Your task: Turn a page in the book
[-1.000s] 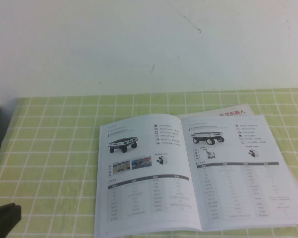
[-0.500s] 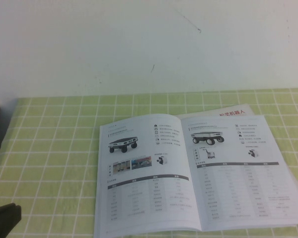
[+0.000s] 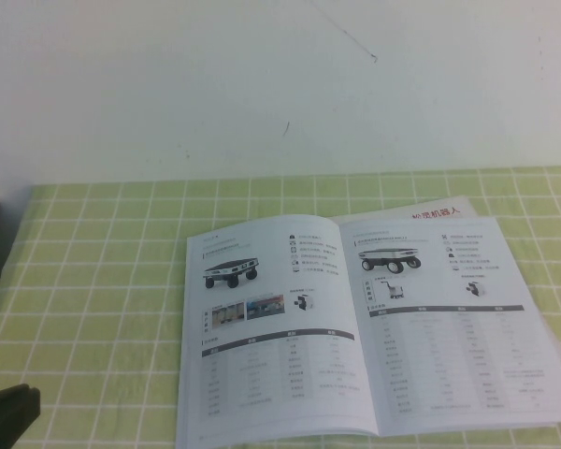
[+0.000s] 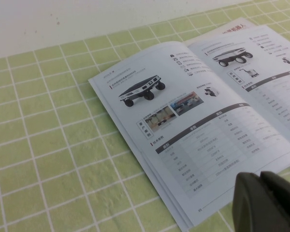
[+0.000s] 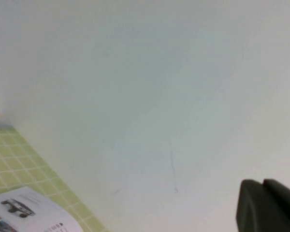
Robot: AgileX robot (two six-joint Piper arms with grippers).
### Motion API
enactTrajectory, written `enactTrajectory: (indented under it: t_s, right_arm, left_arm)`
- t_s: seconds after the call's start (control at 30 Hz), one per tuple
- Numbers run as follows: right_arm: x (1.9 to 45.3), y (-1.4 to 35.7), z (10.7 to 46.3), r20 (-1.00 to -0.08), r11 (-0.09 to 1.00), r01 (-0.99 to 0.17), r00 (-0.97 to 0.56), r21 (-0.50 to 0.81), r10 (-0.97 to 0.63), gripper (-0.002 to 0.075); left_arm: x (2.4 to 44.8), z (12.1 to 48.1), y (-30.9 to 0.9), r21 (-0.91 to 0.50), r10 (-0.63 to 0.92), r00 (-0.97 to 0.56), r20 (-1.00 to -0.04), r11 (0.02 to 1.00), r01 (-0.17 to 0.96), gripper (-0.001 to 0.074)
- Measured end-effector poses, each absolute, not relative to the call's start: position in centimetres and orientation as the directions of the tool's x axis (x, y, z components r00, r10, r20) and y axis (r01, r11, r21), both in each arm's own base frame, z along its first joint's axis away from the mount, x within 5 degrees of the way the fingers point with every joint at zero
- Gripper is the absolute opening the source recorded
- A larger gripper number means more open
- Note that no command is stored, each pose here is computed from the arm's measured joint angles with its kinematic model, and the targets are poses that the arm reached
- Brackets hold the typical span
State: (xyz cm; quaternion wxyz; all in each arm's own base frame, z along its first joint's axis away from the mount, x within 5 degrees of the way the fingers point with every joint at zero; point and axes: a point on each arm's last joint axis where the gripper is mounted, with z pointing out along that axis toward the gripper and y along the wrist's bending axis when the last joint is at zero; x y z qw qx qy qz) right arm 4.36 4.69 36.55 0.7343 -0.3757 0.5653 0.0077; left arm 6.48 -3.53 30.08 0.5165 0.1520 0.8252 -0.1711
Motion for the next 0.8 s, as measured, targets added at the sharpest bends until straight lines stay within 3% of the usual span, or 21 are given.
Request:
enactTrajectory:
  t_s: [0.13,0.37,0.6,0.8]
  right_arm:
    - [5.5,3.5,34.0,-0.858,0.802,-0.323,0.296,-0.503,-0.419,-0.0003]
    - [6.7,0.9,25.5,-0.922,0.92,-0.09,0.105,-0.382,-0.372,-0.0003]
    - [5.8,-0.2,20.0,-0.977,0.976,0.045,-0.011,-0.212,-0.211,-0.0003]
    - [5.3,-0.8,17.3,-0.94,0.975,0.089,-0.298,-0.202,-0.167,-0.0003]
  left_arm:
    - [6.5,30.1,-3.5,-0.125,0.074,-0.421,-0.904,0.895,0.427,-0.0004]
    - [6.5,30.0,-3.5,-0.125,0.076,-0.424,-0.902,0.896,0.427,-0.0004]
    - [6.5,30.0,-3.5,-0.125,0.076,-0.424,-0.902,0.896,0.427,-0.0004]
    - [6.4,30.0,-3.5,-0.124,0.08,-0.432,-0.898,0.896,0.425,-0.0004]
